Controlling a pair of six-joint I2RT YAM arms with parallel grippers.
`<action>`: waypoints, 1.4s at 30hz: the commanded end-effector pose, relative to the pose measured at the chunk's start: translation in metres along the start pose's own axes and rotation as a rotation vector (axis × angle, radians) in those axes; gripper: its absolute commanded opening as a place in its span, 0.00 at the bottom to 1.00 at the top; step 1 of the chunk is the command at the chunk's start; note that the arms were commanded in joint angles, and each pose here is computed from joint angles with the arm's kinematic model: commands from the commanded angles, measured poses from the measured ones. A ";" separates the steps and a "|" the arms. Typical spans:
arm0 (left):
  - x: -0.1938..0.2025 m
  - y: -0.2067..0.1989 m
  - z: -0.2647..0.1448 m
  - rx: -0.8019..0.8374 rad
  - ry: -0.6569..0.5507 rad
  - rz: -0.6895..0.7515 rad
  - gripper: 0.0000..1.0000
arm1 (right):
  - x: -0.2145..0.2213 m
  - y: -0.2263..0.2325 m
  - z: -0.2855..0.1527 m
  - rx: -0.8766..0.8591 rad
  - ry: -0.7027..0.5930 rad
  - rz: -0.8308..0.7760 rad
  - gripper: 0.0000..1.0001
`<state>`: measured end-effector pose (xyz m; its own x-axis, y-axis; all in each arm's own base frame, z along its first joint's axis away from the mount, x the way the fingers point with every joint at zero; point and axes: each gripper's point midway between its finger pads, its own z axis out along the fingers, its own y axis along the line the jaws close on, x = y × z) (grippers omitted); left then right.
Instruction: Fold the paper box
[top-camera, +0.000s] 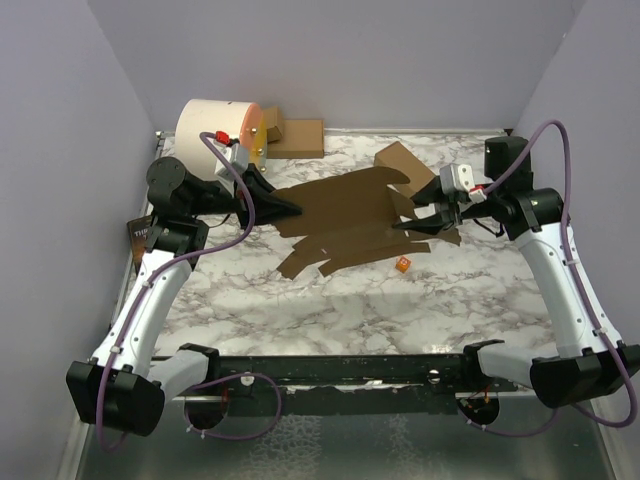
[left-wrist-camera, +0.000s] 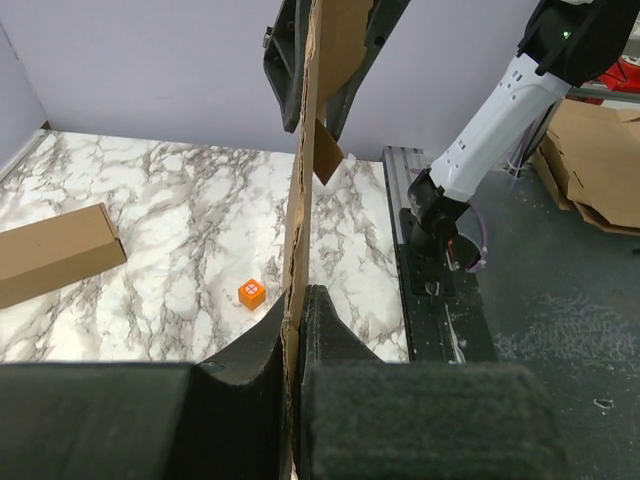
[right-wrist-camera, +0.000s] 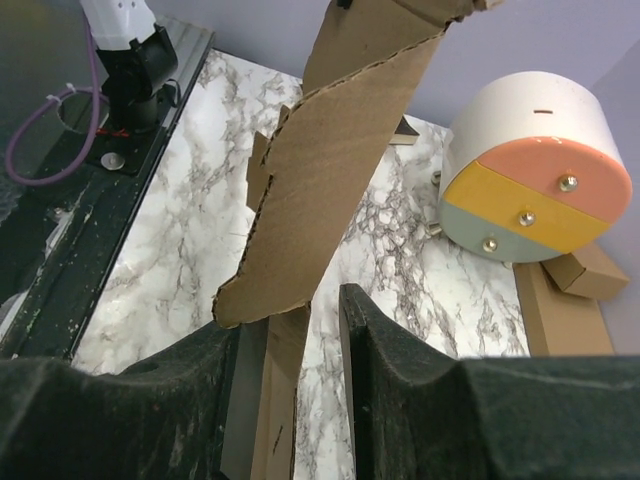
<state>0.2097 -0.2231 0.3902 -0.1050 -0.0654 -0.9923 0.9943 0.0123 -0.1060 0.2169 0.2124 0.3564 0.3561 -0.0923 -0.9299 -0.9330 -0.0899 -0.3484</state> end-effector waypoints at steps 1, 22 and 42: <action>-0.017 -0.009 0.001 0.030 -0.010 0.073 0.00 | -0.004 0.006 0.001 0.000 -0.008 0.026 0.36; -0.022 -0.013 0.000 0.012 -0.024 0.099 0.00 | 0.004 0.009 0.001 0.003 0.003 0.128 0.07; -0.006 -0.003 -0.004 -0.069 -0.026 0.079 0.00 | -0.001 -0.001 -0.032 0.133 0.010 0.198 0.69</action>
<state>0.2083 -0.2218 0.3939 -0.0752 -0.0793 -0.9940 0.9962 0.0386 -0.0784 0.2187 0.2037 0.3486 0.1530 -0.1137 -0.9817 -0.9882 -0.0201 -0.1517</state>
